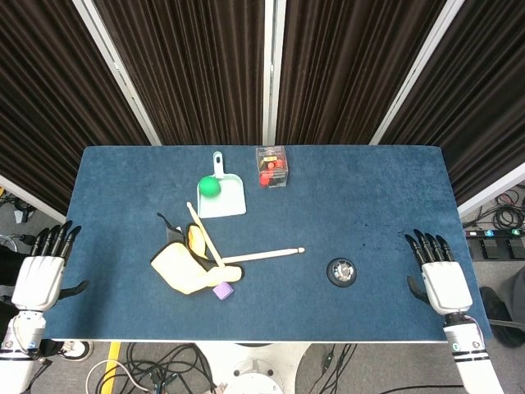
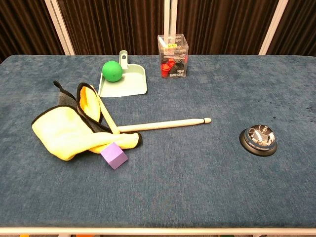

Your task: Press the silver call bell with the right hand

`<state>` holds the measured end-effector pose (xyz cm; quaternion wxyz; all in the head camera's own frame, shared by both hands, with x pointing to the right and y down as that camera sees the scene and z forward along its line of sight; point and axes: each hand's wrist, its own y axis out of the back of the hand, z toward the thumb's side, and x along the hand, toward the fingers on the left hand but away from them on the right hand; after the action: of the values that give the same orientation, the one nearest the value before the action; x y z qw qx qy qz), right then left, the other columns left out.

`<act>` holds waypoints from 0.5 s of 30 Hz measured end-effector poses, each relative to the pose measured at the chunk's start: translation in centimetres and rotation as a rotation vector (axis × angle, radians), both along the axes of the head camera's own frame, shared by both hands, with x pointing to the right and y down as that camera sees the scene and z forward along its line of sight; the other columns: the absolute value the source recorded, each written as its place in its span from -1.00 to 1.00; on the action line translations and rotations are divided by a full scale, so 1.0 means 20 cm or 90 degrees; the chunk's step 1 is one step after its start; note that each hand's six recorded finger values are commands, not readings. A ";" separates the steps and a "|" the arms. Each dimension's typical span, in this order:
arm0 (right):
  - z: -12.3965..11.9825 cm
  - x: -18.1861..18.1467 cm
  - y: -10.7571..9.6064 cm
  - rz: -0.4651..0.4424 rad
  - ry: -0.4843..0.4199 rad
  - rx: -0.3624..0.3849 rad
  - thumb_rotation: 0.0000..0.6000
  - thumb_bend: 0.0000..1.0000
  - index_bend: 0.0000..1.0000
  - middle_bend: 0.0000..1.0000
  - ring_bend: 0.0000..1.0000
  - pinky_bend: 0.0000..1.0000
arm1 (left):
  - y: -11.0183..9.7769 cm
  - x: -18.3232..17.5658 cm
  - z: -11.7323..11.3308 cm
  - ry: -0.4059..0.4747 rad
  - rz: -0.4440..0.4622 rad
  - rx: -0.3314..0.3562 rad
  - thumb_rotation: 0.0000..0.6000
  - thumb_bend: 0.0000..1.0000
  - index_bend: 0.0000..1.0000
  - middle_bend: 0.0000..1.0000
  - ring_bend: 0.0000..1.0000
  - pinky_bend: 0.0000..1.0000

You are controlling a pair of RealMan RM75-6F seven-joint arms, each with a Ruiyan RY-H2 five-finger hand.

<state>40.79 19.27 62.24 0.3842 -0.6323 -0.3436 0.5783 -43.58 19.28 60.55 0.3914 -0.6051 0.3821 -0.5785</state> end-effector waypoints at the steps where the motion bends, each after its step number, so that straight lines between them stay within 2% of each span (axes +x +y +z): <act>1: 0.00 0.00 0.00 -0.001 0.000 -0.001 1.00 -0.38 -1.00 -1.00 -1.00 -1.00 | 0.00 0.00 0.00 0.001 -0.002 -0.001 1.00 -1.00 -1.00 -1.00 -1.00 -0.88; 4: 0.00 0.00 0.01 -0.010 0.007 -0.004 1.00 -0.33 -1.00 -1.00 -1.00 -1.00 | 0.01 0.00 -0.01 0.002 -0.005 -0.003 1.00 -1.00 -1.00 -1.00 -1.00 -0.88; 7: 0.00 0.00 0.01 -0.012 0.012 -0.004 1.00 -0.16 -1.00 -1.00 -1.00 -1.00 | 0.02 -0.02 0.00 0.003 -0.008 -0.006 1.00 -1.00 -1.00 -1.00 -1.00 -0.88; 11: 0.00 -0.02 0.00 -0.015 0.011 -0.005 1.00 -0.05 -1.00 -1.00 -1.00 -1.00 | 0.02 -0.03 0.01 0.005 -0.009 -0.008 1.00 -1.00 -1.00 -1.00 -1.00 -0.88; 12: 0.01 -0.02 0.00 -0.018 0.011 -0.006 1.00 0.04 -1.00 -1.00 -1.00 -1.00 | 0.02 -0.03 0.01 0.007 -0.008 -0.006 1.00 -1.00 -1.00 -1.00 -1.00 -0.88; 13: 0.01 -0.03 0.00 -0.019 0.011 -0.007 1.00 0.21 -1.00 -1.00 -1.00 -1.00 | 0.02 -0.02 0.01 0.008 -0.007 -0.006 1.00 -1.00 -1.00 -1.00 -1.00 -0.88; 15: 0.02 -0.03 0.00 -0.023 0.013 -0.012 1.00 0.68 -1.00 -1.00 -1.00 -1.00 | 0.02 -0.02 0.01 0.007 -0.006 -0.007 1.00 -1.00 -1.00 -1.00 -1.00 -0.88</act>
<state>40.15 19.37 62.68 0.3923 -0.6362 -0.3225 0.5808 -44.00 19.67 60.67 0.3835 -0.6088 0.3838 -0.5788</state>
